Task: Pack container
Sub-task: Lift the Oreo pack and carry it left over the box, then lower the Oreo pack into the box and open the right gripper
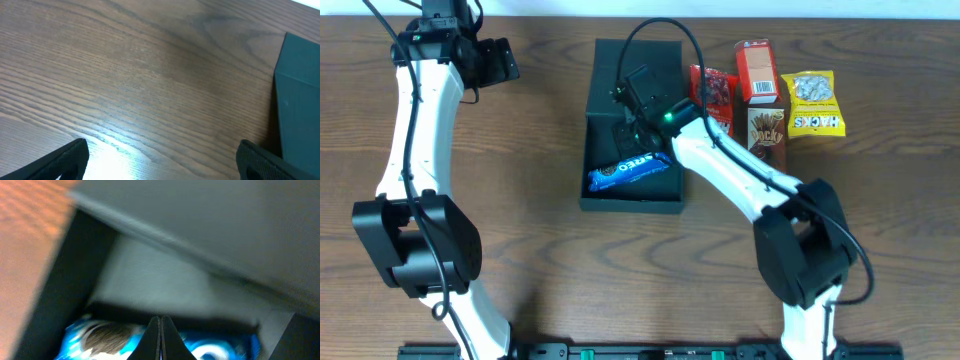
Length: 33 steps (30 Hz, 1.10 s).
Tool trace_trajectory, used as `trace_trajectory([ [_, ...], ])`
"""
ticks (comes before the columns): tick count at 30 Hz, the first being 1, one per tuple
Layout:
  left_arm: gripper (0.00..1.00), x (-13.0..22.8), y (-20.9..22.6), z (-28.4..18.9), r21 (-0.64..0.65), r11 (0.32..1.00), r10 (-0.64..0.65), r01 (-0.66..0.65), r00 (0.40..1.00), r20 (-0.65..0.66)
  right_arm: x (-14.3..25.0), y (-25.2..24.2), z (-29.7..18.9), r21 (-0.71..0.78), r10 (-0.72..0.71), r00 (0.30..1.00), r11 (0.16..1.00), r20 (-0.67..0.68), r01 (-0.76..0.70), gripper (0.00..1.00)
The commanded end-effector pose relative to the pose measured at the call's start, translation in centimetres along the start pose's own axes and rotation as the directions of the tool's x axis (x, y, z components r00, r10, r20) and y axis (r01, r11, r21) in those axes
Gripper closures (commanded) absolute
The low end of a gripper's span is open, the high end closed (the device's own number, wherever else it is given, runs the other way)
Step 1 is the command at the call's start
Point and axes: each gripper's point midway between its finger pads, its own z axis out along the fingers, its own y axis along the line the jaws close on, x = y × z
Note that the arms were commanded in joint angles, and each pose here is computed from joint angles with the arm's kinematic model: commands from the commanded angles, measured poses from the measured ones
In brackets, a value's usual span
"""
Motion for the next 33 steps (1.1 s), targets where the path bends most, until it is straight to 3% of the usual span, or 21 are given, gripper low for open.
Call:
trace_trajectory([
  [1, 0.05, 0.4, 0.3, 0.5, -0.004, 1.000, -0.010, 0.010, 1.000, -0.019, 0.1, -1.8, 1.2, 0.030, -0.005, 1.000, 1.000, -0.012, 0.006, 0.99],
  [10, 0.05, 0.4, 0.3, 0.5, -0.004, 1.000, -0.010, 0.010, 1.000, -0.018, 2.1, -2.8, 4.0, 0.049, -0.003, 0.997, 0.999, -0.082, 0.007, 0.98],
  [23, 0.05, 0.4, 0.3, 0.5, -0.004, 1.000, -0.014, 0.013, 1.000, -0.018, 8.3, -2.9, 2.7, 0.025, -0.015, 0.941, 0.999, -0.338, 0.025, 0.99],
  [33, 0.05, 0.4, 0.3, 0.5, -0.004, 1.000, -0.014, 0.014, 1.000, -0.018, 4.1, -0.8, 3.1, -0.068, -0.083, 0.979, 0.995, -0.189, 0.071, 0.99],
])
